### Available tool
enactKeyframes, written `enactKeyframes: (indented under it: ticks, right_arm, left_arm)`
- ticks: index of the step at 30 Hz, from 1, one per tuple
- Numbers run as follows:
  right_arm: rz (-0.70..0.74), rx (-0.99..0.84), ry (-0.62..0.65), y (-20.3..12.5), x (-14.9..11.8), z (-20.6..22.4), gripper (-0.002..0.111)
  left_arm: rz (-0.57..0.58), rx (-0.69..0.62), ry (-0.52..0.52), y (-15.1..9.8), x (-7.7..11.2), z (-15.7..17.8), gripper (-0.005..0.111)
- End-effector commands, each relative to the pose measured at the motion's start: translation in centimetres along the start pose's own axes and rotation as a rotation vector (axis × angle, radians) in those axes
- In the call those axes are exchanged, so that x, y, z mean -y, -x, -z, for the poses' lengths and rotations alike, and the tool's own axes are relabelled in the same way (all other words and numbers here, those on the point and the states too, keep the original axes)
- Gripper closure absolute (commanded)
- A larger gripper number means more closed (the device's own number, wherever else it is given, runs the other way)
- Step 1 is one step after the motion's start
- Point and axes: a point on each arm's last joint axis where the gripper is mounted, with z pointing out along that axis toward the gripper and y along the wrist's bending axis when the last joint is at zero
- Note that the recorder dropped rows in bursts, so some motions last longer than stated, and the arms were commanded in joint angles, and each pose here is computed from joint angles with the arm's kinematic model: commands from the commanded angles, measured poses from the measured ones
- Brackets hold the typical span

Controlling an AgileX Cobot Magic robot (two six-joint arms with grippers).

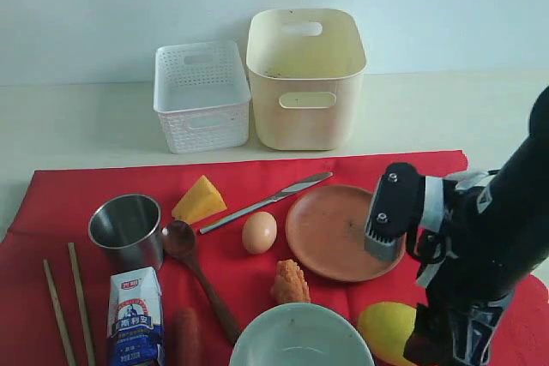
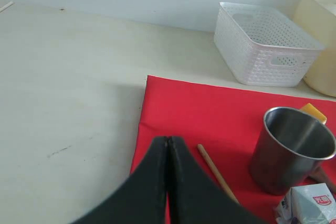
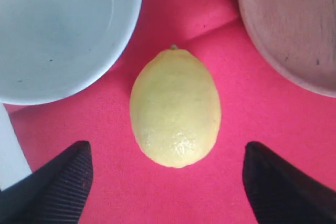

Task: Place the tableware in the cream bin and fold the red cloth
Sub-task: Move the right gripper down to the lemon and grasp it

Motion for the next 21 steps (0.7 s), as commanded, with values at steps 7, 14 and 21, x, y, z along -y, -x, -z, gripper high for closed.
enactKeyframes:
  ticks: [7, 14, 21]
  right_arm:
    - [0.026, -0.046, -0.023, 1.2, -0.2, -3.0, 0.033]
    - [0.02, -0.02, -0.05, 1.5, 0.2, -3.6, 0.041]
    - [0.009, -0.098, 0.009, 1.0, 0.2, -5.0, 0.056]
  left_arm:
    - [0.013, 0.01, -0.003, 0.0, 0.0, 0.0, 0.107]
    - [0.013, 0.01, -0.003, 0.0, 0.0, 0.0, 0.107]
    - [0.013, 0.01, -0.003, 0.0, 0.0, 0.0, 0.107]
